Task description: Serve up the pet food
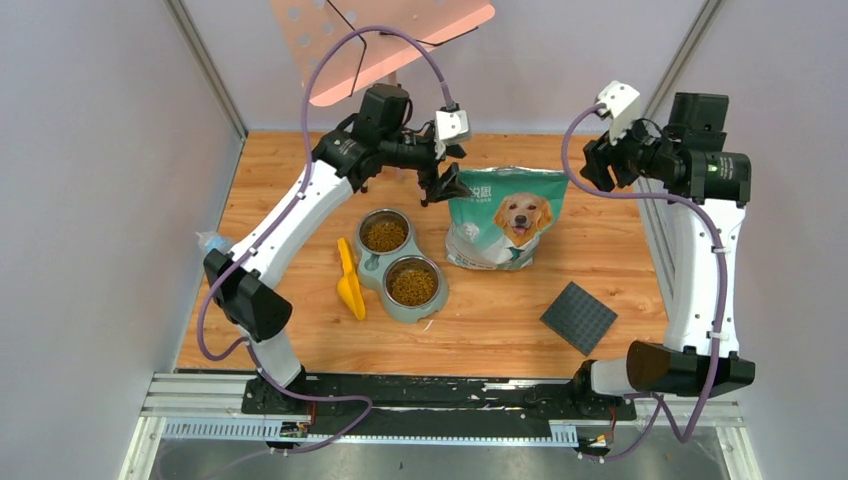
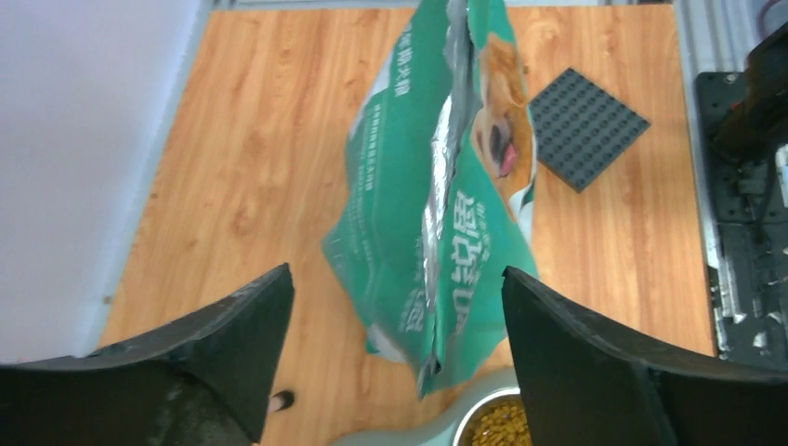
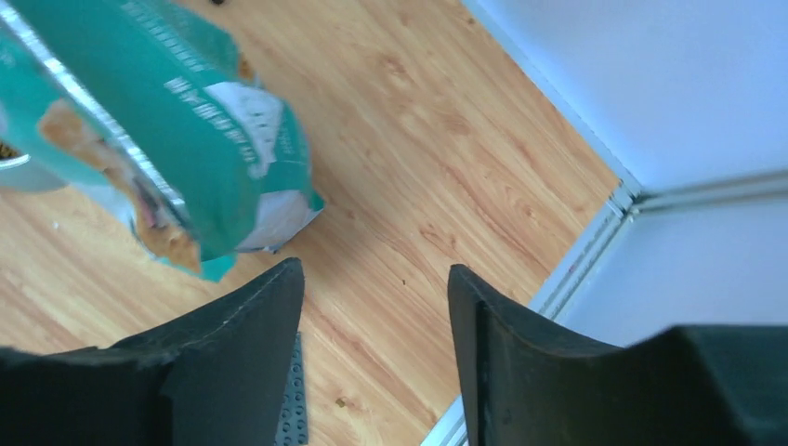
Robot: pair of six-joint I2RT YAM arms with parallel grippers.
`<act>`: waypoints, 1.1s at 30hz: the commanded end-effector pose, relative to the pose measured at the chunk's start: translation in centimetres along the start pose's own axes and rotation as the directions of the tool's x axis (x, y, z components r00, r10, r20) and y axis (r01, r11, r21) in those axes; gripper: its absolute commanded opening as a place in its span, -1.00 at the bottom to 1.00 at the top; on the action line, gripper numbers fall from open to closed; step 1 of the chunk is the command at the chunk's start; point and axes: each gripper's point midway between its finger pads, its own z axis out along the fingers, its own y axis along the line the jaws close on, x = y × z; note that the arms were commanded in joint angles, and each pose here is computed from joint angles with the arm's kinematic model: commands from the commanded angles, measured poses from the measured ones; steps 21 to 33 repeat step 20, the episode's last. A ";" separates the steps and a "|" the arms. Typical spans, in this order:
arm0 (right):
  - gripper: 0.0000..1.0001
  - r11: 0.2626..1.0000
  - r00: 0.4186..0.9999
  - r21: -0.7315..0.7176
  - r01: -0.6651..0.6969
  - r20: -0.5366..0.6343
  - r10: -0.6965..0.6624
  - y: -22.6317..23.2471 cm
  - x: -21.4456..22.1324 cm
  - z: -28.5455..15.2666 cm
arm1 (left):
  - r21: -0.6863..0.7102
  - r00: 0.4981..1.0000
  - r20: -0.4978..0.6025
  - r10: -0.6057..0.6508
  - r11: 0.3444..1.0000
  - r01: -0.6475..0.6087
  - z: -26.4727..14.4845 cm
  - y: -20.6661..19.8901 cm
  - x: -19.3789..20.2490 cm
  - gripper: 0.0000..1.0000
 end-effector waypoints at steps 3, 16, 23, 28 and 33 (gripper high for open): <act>0.49 0.921 0.948 0.256 -0.294 0.204 0.246 -4.8 -3.1 -3.3 | -0.284 0.987 0.077 0.139 0.952 -0.112 -8.5 -0.2 -8.1 0.99; 1.00 0.567 0.778 0.535 -0.626 0.478 0.408 -11.2 -2.9 -7.2 | -0.914 0.952 0.274 -0.136 0.270 0.302 -29.6 1.4 -3.1 1.00; 1.00 0.572 0.760 0.506 -0.646 0.494 0.421 -11.2 -3.2 -6.6 | -0.930 0.947 0.250 -0.201 0.222 0.292 -29.6 1.6 0.3 1.00; 1.00 0.572 0.760 0.506 -0.646 0.494 0.421 -11.2 -3.2 -6.6 | -0.930 0.947 0.250 -0.201 0.222 0.292 -29.6 1.6 0.3 1.00; 1.00 0.572 0.760 0.506 -0.646 0.494 0.421 -11.2 -3.2 -6.6 | -0.930 0.947 0.250 -0.201 0.222 0.292 -29.6 1.6 0.3 1.00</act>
